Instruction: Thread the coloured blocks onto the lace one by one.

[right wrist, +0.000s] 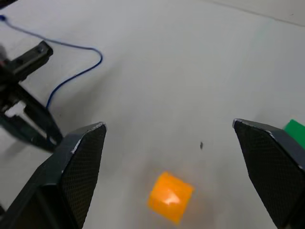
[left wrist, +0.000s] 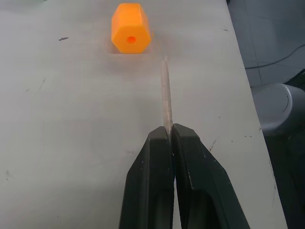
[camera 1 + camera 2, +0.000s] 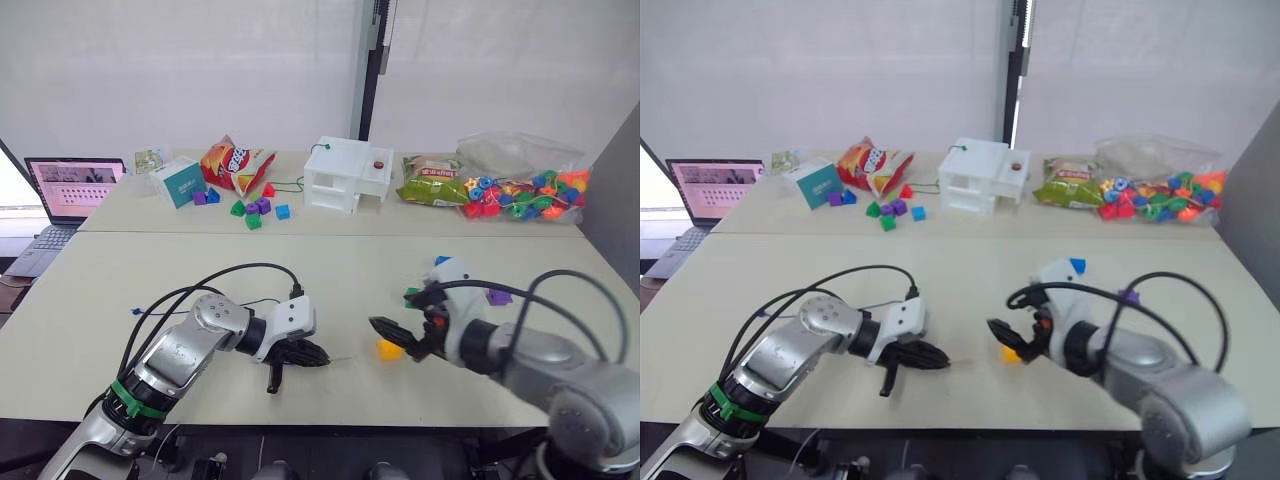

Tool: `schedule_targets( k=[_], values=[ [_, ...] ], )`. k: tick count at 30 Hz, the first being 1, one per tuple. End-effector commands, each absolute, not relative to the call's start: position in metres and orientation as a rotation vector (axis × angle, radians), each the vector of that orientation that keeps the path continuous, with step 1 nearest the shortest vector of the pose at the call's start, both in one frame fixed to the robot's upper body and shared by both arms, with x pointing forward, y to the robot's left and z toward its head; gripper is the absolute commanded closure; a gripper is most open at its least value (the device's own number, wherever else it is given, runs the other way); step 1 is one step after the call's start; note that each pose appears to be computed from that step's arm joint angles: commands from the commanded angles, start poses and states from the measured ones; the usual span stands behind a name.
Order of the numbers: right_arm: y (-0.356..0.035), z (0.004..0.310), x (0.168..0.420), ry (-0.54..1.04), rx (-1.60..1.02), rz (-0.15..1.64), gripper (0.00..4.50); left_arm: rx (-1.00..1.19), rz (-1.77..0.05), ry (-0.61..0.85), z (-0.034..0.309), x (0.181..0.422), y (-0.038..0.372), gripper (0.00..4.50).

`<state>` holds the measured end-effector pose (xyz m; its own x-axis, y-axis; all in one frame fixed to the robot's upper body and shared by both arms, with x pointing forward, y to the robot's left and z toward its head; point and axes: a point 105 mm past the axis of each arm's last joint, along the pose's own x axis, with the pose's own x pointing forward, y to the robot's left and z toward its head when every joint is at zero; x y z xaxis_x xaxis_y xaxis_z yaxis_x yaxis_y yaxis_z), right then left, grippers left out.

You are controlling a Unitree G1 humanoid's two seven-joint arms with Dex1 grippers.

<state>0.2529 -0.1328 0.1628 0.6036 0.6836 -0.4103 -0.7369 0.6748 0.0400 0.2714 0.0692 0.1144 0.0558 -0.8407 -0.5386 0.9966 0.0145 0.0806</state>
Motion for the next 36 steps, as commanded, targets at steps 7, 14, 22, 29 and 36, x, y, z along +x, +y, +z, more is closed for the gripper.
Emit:
schedule_targets(
  k=[7, 14, 22, 29, 36],
  values=[
    [-0.147, 0.138, 0.267, 0.355, -0.539, 1.264, 0.02, 0.565, -1.484, 0.324, 0.129, 0.269, 0.055, 4.50],
    [-0.142, 0.122, 0.289, 0.292, -0.684, 1.370, 0.02, 0.607, -1.435, 0.338, 0.127, 0.272, 0.048, 4.50],
    [-0.139, 0.105, 0.295, 0.301, -0.682, 1.403, 0.26, 0.652, -1.405, 0.385, 0.128, 0.276, 0.042, 4.50],
    [-0.143, 0.097, 0.296, 0.301, -0.661, 1.387, 2.60, 0.717, -1.392, 0.470, 0.128, 0.276, 0.045, 4.50],
    [-0.132, 0.095, 0.285, 0.285, -0.622, 1.398, 3.21, 0.740, -1.370, 0.512, 0.126, 0.280, 0.043, 4.50]
  ],
)
